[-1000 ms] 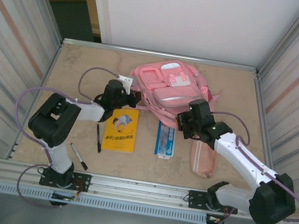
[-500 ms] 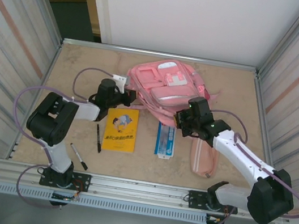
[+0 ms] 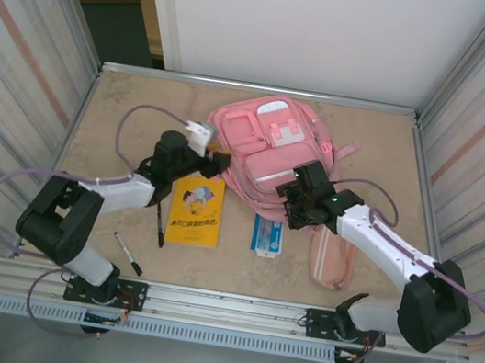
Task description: Pack books, pencil case, and school supplies into a backpack
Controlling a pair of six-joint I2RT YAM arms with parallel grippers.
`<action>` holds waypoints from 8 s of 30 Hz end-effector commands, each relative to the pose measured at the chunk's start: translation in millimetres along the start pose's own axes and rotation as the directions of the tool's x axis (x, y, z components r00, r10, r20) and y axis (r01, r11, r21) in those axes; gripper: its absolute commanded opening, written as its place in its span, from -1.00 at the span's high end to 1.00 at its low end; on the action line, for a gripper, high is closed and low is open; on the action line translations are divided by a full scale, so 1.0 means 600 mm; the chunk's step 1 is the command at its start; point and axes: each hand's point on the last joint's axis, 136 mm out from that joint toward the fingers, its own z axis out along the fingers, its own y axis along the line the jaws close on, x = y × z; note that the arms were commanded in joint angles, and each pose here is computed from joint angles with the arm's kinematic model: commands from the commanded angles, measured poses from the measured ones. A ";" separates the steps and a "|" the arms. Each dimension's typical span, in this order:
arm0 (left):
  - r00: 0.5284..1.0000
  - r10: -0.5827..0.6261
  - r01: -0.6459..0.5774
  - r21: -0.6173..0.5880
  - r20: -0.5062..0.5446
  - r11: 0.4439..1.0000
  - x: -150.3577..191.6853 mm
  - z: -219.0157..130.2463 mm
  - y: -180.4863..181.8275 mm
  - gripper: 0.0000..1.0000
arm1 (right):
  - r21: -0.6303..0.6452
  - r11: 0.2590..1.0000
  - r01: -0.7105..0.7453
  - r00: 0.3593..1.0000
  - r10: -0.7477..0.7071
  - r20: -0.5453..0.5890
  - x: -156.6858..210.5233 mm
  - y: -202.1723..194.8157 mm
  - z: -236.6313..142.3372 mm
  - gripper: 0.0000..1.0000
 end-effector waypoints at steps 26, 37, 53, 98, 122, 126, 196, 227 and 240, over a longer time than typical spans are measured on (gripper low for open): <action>0.573 0.784 -0.692 0.371 -0.240 0.620 0.144 0.192 -0.209 -0.35 | 0.060 0.961 0.270 0.915 -0.276 0.294 -0.132 -0.143 -0.218 -0.54; 0.646 0.697 -0.633 0.292 -0.313 0.717 0.093 0.217 -0.203 1.00 | 0.040 0.969 0.244 0.936 -0.246 0.253 -0.116 -0.162 -0.208 -0.53; 0.688 0.713 -0.646 0.334 -0.134 0.687 -0.029 0.176 -0.194 0.30 | 0.101 0.939 0.328 0.933 -0.339 0.120 -0.086 -0.127 -0.194 -0.57; 0.830 0.555 -0.535 0.207 -0.050 0.819 -0.206 0.162 -0.129 1.00 | -0.056 0.912 0.406 0.913 -0.407 -0.023 -0.063 -0.076 -0.143 -0.54; 0.918 0.376 -0.397 0.263 0.129 0.879 -0.301 0.099 -0.100 1.00 | 0.129 0.944 0.304 0.944 -0.281 -0.172 -0.097 -0.041 0.092 -0.41; 0.926 0.343 -0.375 0.282 0.157 0.883 -0.308 0.101 -0.100 1.00 | 0.144 0.947 0.287 0.947 -0.258 -0.189 -0.095 -0.048 0.110 -0.36; 0.406 -0.736 0.525 -0.520 -0.542 0.673 0.172 -0.190 0.090 -0.22 | -0.164 0.605 0.780 0.523 -0.772 -0.360 0.303 0.032 0.214 0.02; 0.304 -0.822 0.393 -0.722 -0.482 0.569 0.265 -0.170 0.164 -0.31 | -0.025 0.624 0.781 0.577 -0.737 -0.351 0.239 -0.040 0.235 0.33; 0.266 -0.790 0.519 -0.609 -0.552 0.600 0.264 -0.129 0.130 -0.30 | -0.038 0.630 0.775 0.603 -0.756 -0.254 0.225 0.016 0.214 0.04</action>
